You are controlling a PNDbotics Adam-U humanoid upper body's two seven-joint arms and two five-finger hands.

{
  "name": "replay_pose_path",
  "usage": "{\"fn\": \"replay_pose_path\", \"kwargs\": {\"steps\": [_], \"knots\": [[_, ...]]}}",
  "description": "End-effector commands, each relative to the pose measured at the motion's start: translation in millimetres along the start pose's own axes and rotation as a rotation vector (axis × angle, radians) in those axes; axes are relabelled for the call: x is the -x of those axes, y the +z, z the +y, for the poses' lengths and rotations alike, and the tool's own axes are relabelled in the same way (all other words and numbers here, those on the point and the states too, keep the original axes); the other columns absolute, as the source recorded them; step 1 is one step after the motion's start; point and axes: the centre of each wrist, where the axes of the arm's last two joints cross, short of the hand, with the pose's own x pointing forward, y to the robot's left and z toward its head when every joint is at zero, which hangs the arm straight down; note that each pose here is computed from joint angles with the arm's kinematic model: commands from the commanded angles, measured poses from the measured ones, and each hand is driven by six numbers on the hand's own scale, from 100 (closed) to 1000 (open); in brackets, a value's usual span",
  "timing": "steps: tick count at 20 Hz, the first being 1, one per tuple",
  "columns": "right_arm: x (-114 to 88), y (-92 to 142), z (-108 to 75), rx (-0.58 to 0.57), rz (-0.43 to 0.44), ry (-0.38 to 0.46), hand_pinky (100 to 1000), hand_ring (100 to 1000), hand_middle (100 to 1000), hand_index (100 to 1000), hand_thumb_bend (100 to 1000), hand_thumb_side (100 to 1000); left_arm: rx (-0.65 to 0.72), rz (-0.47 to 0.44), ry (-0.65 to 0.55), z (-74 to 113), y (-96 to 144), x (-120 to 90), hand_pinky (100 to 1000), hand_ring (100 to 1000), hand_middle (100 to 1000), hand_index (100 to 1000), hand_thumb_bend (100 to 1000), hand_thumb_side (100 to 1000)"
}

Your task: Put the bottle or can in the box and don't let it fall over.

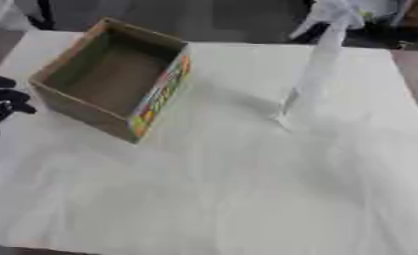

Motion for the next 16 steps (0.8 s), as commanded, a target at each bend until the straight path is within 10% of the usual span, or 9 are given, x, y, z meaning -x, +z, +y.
{"fn": "replay_pose_path", "kwargs": {"steps": [1,16], "knots": [[-13.3,-12.5,-18.3,-0.017,-0.031,0.063,818,1000,826,912,100,278,0.007,-0.022,-0.01,4.1,-3.9,-7.9,621,667,678,907,114,766],[-15.0,-40.1,-52.3,-0.112,0.022,0.165,819,1000,827,904,100,260,-0.002,0.011,-0.001,3.3,-0.5,-6.6,619,666,676,907,118,772]]}}
